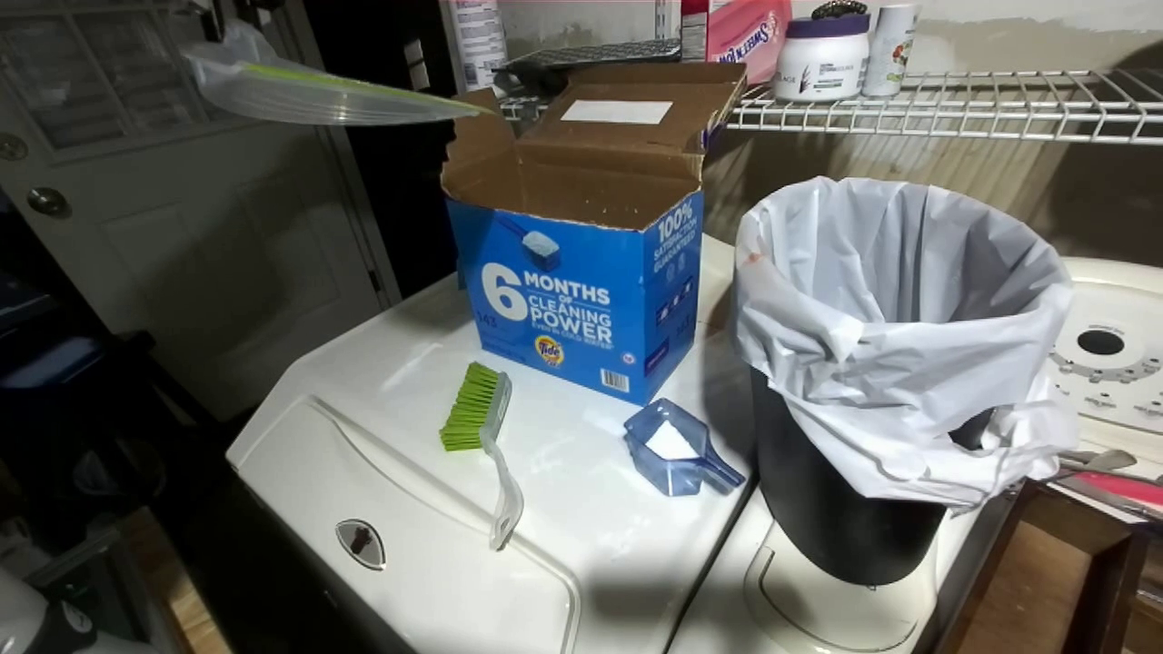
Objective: Pour the washing powder on the pan into the box
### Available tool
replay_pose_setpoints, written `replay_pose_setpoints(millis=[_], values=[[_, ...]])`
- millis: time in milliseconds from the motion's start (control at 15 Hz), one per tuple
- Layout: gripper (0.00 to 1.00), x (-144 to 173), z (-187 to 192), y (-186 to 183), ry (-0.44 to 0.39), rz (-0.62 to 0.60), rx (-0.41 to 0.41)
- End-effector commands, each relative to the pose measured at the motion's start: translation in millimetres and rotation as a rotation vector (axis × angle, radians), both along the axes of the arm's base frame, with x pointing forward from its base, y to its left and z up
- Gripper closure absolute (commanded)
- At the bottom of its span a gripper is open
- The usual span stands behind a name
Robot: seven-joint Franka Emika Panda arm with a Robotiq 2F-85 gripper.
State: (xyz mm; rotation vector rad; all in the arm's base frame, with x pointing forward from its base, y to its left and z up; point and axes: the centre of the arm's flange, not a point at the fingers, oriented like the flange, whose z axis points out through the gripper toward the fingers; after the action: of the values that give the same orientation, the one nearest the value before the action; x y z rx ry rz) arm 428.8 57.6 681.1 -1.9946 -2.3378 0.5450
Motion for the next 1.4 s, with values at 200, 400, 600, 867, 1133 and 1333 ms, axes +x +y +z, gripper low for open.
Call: replay_pose_setpoints(millis=[200, 400, 600, 867, 1133, 1333], values=[[0.72, -4.4, 5.2, 6.2, -0.055, -0.017, 0.018], [0.72, -2.7, 3.1, 5.6, -0.050, -0.019, 0.018], [0.93, -8.5, -4.2, 22.0, -0.040, -0.008, 0.006], [0.93, -29.9, -15.6, 54.1, 0.002, -0.074, 0.045], [0.93, -48.4, -28.3, 82.6, 0.008, -0.083, 0.052], [0.93, -60.9, -38.2, 96.1, -0.021, -0.045, 0.053]])
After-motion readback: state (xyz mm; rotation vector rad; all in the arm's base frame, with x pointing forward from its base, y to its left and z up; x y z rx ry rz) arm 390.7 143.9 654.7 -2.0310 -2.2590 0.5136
